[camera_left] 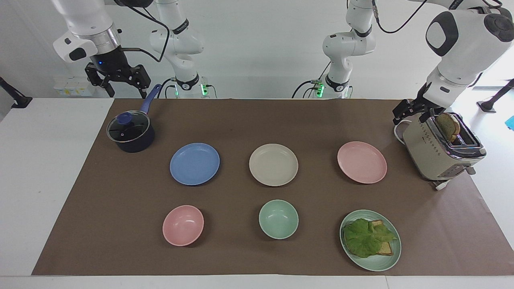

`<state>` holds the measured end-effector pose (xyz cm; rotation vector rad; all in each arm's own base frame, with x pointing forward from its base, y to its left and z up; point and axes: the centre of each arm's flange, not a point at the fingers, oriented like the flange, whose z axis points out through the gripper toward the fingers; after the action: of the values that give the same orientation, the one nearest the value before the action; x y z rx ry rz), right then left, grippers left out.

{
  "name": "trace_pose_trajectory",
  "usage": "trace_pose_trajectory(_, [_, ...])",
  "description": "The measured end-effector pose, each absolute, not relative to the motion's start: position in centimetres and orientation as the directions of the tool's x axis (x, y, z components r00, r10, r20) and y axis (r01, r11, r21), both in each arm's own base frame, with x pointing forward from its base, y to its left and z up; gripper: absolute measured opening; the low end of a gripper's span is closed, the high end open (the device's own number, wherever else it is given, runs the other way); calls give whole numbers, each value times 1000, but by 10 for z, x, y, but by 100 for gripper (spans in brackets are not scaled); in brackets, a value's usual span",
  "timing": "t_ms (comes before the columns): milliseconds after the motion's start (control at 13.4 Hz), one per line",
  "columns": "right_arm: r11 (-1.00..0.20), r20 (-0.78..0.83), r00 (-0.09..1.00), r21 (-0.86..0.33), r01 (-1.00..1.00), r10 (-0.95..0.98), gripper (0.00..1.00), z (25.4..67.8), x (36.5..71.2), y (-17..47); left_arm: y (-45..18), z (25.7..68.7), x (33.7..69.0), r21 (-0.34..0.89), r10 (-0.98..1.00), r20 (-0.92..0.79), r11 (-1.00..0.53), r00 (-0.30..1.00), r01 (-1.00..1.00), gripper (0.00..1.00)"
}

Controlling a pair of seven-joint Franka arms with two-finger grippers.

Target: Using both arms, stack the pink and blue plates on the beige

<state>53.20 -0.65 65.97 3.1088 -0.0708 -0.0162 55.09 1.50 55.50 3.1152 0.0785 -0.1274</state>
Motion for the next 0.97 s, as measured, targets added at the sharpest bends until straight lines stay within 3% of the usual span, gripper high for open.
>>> trace_pose_trajectory(745, [-998,-10,999,32,-45,-46,100,660,532,-6,28,362,540,19,81,-103,-996,991,84,100])
trace_pose_trajectory(968, [-998,-10,999,32,-45,-46,100,660,532,-6,32,329,536,19,93,-115,-995,989,96,100])
